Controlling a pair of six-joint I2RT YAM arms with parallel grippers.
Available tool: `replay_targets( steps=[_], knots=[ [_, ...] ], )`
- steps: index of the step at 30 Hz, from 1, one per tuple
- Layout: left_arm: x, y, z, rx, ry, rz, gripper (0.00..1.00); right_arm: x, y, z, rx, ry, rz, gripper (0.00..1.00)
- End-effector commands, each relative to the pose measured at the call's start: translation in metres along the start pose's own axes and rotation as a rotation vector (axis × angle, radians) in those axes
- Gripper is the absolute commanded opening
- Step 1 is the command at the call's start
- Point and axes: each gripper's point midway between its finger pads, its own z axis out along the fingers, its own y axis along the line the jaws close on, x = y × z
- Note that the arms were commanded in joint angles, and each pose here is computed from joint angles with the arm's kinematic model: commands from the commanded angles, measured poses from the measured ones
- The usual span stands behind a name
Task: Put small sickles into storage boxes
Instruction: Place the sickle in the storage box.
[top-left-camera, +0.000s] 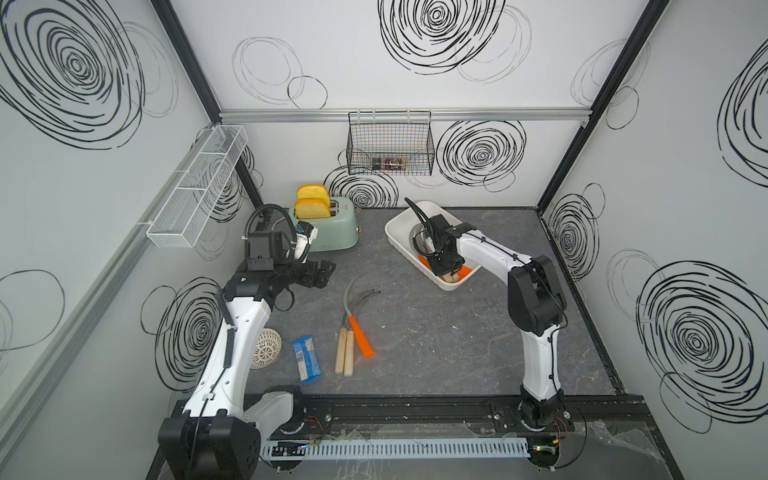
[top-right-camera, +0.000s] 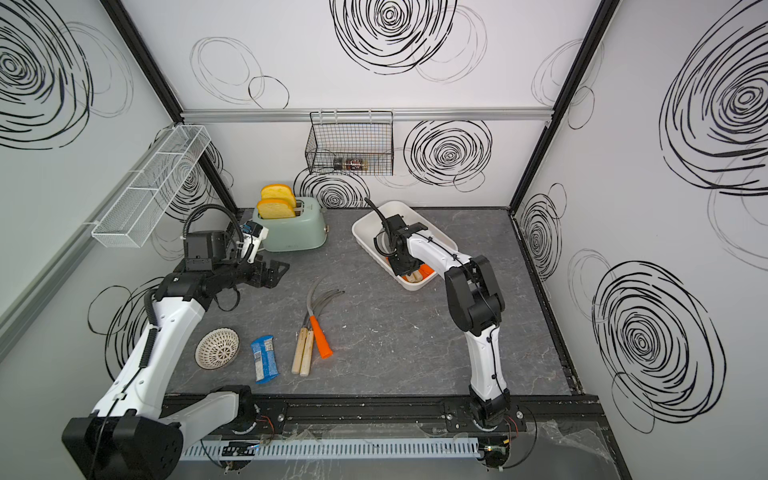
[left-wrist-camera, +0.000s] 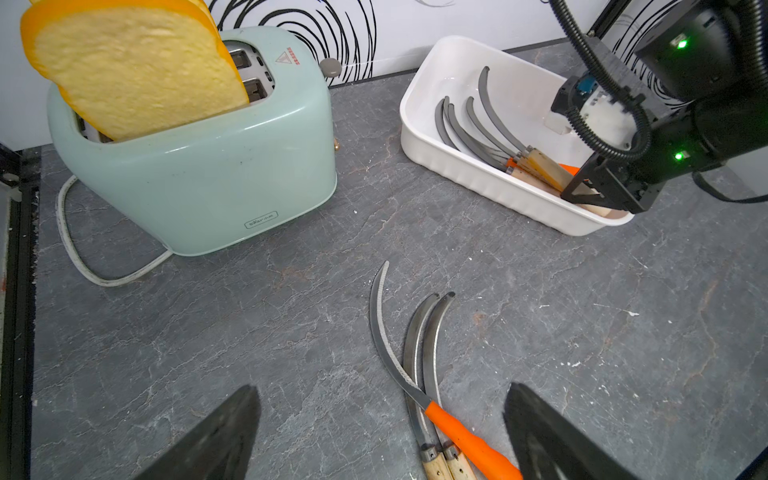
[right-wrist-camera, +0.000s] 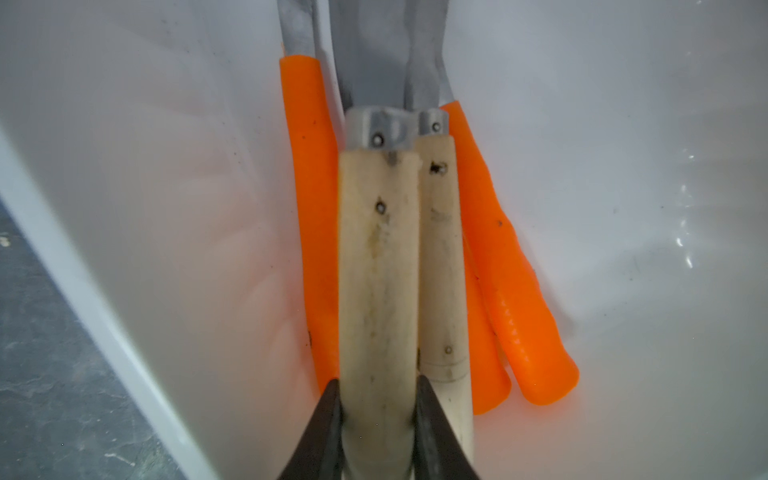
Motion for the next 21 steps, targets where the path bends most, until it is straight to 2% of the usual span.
replay_targets(
  steps=[1, 9, 21],
  knots=[
    [-0.0153, -0.0017, -0.0061, -0.006, -0.048, 0.035, 0.96, 0.0007, -0.0008, 0.0001, 0.018, 0.018, -0.025, 0.10],
    [-0.0174, -0.0027, -0.0090, -0.006, -0.054, 0.039, 0.96, 0.0019, 0.0014, 0.0026, 0.039, 0.023, -0.034, 0.21],
    [-0.0201, -0.0036, -0.0120, -0.007, -0.062, 0.039, 0.96, -0.0007, 0.0005, 0.0008, 0.050, 0.023, -0.026, 0.30]
  ],
)
